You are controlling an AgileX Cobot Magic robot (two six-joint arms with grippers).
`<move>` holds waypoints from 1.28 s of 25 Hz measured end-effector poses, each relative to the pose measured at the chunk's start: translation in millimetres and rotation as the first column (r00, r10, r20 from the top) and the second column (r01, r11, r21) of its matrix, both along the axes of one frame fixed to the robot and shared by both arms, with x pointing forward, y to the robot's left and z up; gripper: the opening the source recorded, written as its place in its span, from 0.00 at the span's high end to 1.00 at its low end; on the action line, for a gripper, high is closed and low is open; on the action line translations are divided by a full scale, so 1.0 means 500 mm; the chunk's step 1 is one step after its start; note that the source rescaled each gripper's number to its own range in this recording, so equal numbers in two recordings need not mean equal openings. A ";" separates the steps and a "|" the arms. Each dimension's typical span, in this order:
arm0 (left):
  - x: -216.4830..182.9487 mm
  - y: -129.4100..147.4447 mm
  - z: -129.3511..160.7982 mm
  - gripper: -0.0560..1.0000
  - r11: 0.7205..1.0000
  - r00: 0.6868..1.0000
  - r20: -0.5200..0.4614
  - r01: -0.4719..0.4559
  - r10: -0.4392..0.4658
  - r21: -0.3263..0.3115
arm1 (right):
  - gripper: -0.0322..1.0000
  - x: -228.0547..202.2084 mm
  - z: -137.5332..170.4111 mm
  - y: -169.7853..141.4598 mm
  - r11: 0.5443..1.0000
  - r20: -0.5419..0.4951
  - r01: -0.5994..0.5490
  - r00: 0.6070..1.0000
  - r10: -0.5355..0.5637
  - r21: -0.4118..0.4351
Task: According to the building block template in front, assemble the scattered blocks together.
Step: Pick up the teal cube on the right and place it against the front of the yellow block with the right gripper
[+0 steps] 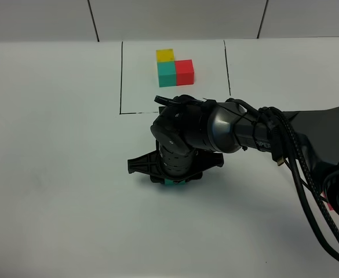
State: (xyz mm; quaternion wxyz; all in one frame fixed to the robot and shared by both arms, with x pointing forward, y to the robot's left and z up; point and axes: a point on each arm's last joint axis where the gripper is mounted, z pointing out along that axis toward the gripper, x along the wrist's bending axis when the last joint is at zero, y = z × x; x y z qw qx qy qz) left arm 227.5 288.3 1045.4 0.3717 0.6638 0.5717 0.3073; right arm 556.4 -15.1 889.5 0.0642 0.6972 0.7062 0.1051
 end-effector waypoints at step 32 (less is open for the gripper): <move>0.000 0.000 0.000 0.09 1.000 1.000 0.000 0.000 0.000 0.000 | 0.96 0.015 -0.002 -0.005 1.000 0.046 -0.006 0.999 0.006 0.007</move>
